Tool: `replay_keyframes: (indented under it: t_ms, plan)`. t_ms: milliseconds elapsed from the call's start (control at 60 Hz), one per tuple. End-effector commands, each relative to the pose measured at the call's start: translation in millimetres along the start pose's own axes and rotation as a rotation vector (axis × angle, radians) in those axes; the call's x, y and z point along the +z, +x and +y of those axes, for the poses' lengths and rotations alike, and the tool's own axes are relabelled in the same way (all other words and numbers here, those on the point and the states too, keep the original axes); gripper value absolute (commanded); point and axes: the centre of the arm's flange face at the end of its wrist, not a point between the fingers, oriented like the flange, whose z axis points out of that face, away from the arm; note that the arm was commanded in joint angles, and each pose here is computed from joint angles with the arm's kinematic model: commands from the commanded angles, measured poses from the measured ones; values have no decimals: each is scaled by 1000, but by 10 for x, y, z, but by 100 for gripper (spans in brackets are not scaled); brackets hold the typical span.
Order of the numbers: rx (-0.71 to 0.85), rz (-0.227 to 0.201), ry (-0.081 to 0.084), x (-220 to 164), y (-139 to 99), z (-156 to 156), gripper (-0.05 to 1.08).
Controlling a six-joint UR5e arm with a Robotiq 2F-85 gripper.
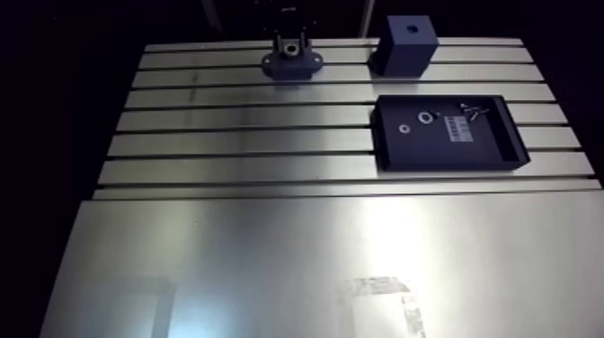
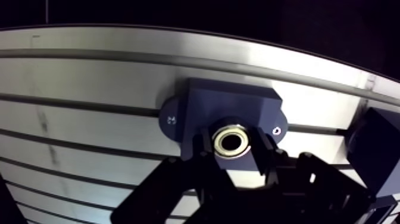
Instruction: Pick up the bearing and press it into the housing until flush.
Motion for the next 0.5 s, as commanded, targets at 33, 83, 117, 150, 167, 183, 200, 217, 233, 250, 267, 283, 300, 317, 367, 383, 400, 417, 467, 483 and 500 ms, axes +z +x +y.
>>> replay_keyframes:
  t_ms: [33, 83, 117, 150, 167, 183, 200, 217, 233, 250, 267, 283, 300, 317, 367, 383, 400, 417, 467, 483, 500]
  plan:
    - [0, -5, 2, 28, -10, -3, 62]
    - [0, -5, 2, 33, -13, -3, 62]
    - [0, -8, 1, 49, -16, -3, 61]
    - [0, -8, 1, 51, -16, -3, 60]
    - [0, -8, 1, 51, -16, -3, 60]
    - [0, -7, 2, 43, -17, -4, 56]
    - [0, -7, 2, 43, -17, -4, 56]
    - [0, -7, 1, 41, -18, -3, 54]
    - [0, -6, 2, 35, -14, -3, 54]
    - [0, -6, 2, 35, -14, -3, 54]
    - [0, -6, 2, 35, -14, -3, 54]
    - [0, -4, 1, 30, -17, -13, 50]
    - [-1, 1, 3, 6, -16, -16, 30]
    - [-1, 1, 3, 6, -16, -16, 30]
    - [1, 16, 5, -73, -14, -9, 1]
    - [1, 16, 5, -73, -14, -9, 1]
    - [2, 22, 4, -98, -15, -8, 0]
    - [2, 22, 4, -98, -15, -8, 0]
    - [7, 45, 0, -237, -23, -5, 0]
    - [8, 57, -2, -315, -29, -4, 0]
    - [8, 57, -2, -315, -29, -4, 0]
